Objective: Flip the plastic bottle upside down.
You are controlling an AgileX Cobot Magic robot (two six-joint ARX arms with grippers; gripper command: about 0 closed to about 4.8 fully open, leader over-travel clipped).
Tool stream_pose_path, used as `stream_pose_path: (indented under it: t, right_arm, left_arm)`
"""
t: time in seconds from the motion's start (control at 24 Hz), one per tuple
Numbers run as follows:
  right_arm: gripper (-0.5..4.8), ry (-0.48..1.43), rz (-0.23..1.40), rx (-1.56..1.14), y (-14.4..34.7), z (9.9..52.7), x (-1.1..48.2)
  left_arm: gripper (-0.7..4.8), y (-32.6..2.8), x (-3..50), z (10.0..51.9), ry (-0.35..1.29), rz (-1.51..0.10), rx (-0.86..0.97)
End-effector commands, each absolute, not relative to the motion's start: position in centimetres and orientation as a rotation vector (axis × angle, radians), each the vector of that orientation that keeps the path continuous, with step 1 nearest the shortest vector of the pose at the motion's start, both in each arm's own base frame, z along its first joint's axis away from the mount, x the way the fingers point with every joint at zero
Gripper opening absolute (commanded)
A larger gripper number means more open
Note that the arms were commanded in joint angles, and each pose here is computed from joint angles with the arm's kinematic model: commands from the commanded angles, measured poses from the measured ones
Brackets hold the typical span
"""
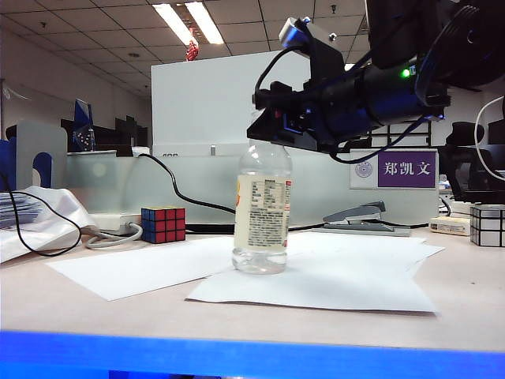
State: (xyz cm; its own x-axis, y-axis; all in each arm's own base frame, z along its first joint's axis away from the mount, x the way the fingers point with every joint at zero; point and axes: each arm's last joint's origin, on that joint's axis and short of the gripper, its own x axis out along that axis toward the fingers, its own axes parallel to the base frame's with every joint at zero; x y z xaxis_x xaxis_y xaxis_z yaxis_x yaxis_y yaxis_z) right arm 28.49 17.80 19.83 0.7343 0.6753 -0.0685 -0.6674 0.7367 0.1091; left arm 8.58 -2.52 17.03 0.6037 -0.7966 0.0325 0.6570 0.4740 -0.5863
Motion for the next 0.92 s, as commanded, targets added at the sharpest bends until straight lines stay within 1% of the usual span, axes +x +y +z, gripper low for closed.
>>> stream_pose_path:
  t: [0.04,0.08,0.21,0.25,0.29,0.33,0.38,0.42,0.46,0.58,0.63,0.67,0.71,0.75,0.79,0.83,0.88,0.92]
  right_arm:
    - [0.08,0.022,0.752,0.26,17.9,21.4,28.5]
    - [-0.06,-0.012,0.76,0.304,17.9,21.8,28.5]
    - [-0.06,-0.082,0.799,0.539,17.7,23.3,28.2]
    - [-0.06,-0.087,0.808,0.599,17.7,23.6,28.2]
    - [-0.06,-0.088,0.837,0.745,17.6,24.1,28.0]
    - [-0.06,-0.083,0.852,0.809,17.5,24.3,27.9]
    - [-0.06,-0.06,0.883,0.951,17.4,24.7,27.8]
    - [-0.06,-0.045,0.898,1.024,17.4,24.8,27.7]
    - [-0.06,-0.024,0.918,1.149,17.3,25.1,27.6]
    - [-0.06,0.046,0.944,1.343,17.3,25.6,27.7]
    - [-0.06,0.091,0.982,1.435,17.5,26.2,27.9]
    - [-0.06,0.115,1.011,1.465,17.7,26.5,27.9]
    - [-0.06,0.156,1.082,1.508,18.2,27.6,28.0]
    - [-0.06,0.165,1.112,1.517,18.5,28.0,27.9]
    - [-0.06,0.178,1.18,1.521,19.2,29.2,27.8]
    - [-0.06,0.184,1.211,1.525,19.5,29.8,27.7]
    - [-0.06,0.211,1.267,1.572,20.3,30.9,27.5]
    - [-0.06,0.237,1.293,1.611,20.8,31.4,27.2]
  left_arm:
    - [-0.04,-2.5,8.5,17.3,0.243,-0.914,-0.585]
    - [-0.04,-2.5,8.5,17.3,0.243,-0.913,-0.585]
    - [-0.05,-2.5,8.5,17.4,0.231,-0.915,-0.579]
    - [-0.05,-2.5,8.5,17.4,0.224,-0.917,-0.576]
    - [-0.05,-2.5,8.5,17.8,0.193,-0.937,-0.559]
    - [-0.05,-2.6,8.4,18.0,0.178,-0.958,-0.549]
    - [-0.05,-2.6,8.2,18.6,0.136,-1.006,-0.536]
    - [-0.05,-2.6,8.1,19.0,0.107,-1.027,-0.53]
    - [-0.05,-2.6,7.8,19.7,0.044,-1.055,-0.512]
    - [-0.05,-2.6,7.2,21.0,-0.102,-1.097,-0.448]
    - [-0.05,-2.6,6.7,21.7,-0.175,-1.118,-0.419]
    - [-0.05,-2.6,6.5,22.0,-0.211,-1.127,-0.401]
    - [-0.05,-2.5,6.0,22.6,-0.306,-1.136,-0.357]
    - [-0.05,-2.5,5.7,22.9,-0.352,-1.134,-0.341]
    - [-0.05,-2.4,5.3,23.5,-0.456,-1.108,-0.321]
    - [-0.04,-2.3,5.1,23.7,-0.514,-1.082,-0.31]
    - [-0.01,-2.2,4.8,24.1,-0.611,-1.023,-0.289]
    - [0.06,-2.1,4.8,24.2,-0.648,-1.001,-0.27]
